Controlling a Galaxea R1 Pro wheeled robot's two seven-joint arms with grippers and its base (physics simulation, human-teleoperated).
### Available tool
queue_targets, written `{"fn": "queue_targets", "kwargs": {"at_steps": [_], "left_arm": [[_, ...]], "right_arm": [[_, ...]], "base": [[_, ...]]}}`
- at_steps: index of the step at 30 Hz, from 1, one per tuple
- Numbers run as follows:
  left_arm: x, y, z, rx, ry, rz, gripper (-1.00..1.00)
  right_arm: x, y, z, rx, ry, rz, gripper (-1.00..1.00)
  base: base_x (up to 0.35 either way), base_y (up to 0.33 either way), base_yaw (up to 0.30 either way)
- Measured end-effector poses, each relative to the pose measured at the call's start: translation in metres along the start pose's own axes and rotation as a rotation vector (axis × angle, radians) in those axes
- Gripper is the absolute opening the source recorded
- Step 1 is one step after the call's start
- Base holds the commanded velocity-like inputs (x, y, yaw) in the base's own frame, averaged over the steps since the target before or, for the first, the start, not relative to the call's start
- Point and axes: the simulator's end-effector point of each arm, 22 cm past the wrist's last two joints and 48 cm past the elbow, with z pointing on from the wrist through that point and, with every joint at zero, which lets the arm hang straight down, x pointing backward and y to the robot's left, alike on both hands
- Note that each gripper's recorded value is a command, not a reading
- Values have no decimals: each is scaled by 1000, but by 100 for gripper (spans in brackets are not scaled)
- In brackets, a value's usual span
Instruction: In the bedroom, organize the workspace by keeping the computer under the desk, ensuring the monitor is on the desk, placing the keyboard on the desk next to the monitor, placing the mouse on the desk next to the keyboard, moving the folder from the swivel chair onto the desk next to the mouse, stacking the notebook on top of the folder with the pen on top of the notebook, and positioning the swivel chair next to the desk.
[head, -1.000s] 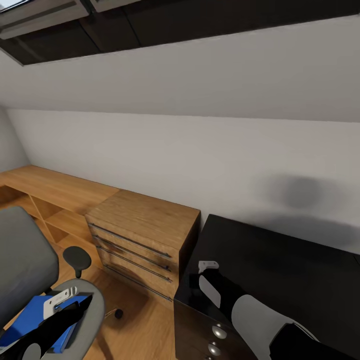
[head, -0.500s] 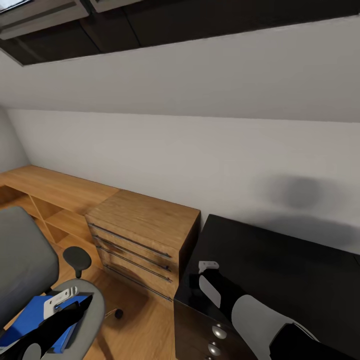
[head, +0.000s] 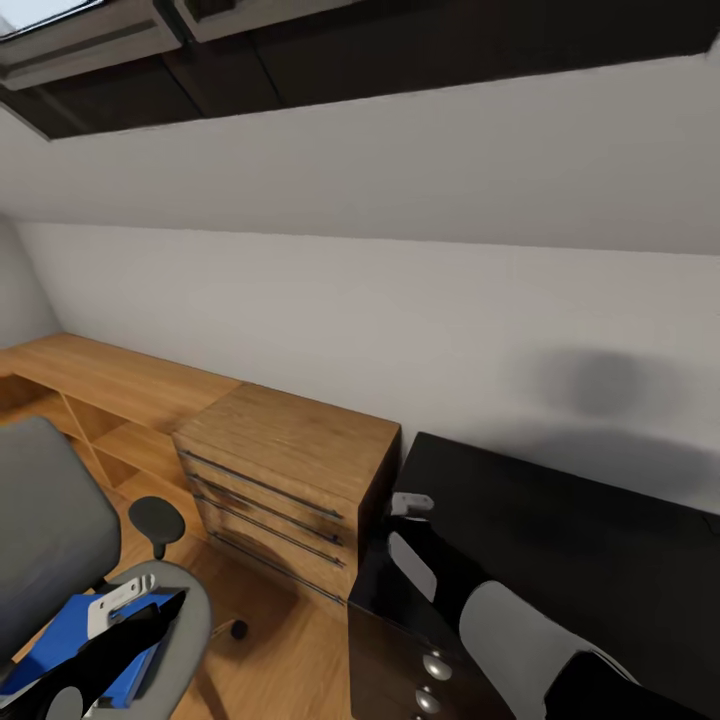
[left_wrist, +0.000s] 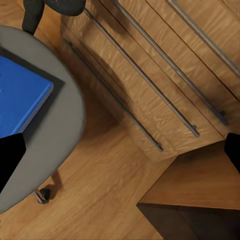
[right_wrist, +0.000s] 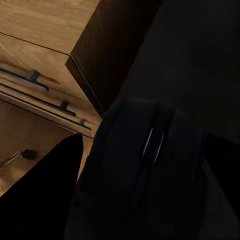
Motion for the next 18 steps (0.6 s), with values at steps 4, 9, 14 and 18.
{"fn": "queue_targets", "kwargs": {"at_steps": [4,9,14,18], "left_arm": [[-3,-1,-3,0,2,1,100],[-6,-3,-8,0,3,0,100],[-10,-5,-13,1,3,0,100],[-12,-6,-16,0,5,1,100]], "right_arm": [[-41,-9,-30,138,-95,32,-100],[-41,17,-58,76,-103,33,-100],[-49,15,-69,65,-117,33,-100],[-47,22,-75,34,-95,74,-100]], "base": [[-176,0,0],[-314,0,0],[-337,0,0],[-275,0,0]]}}
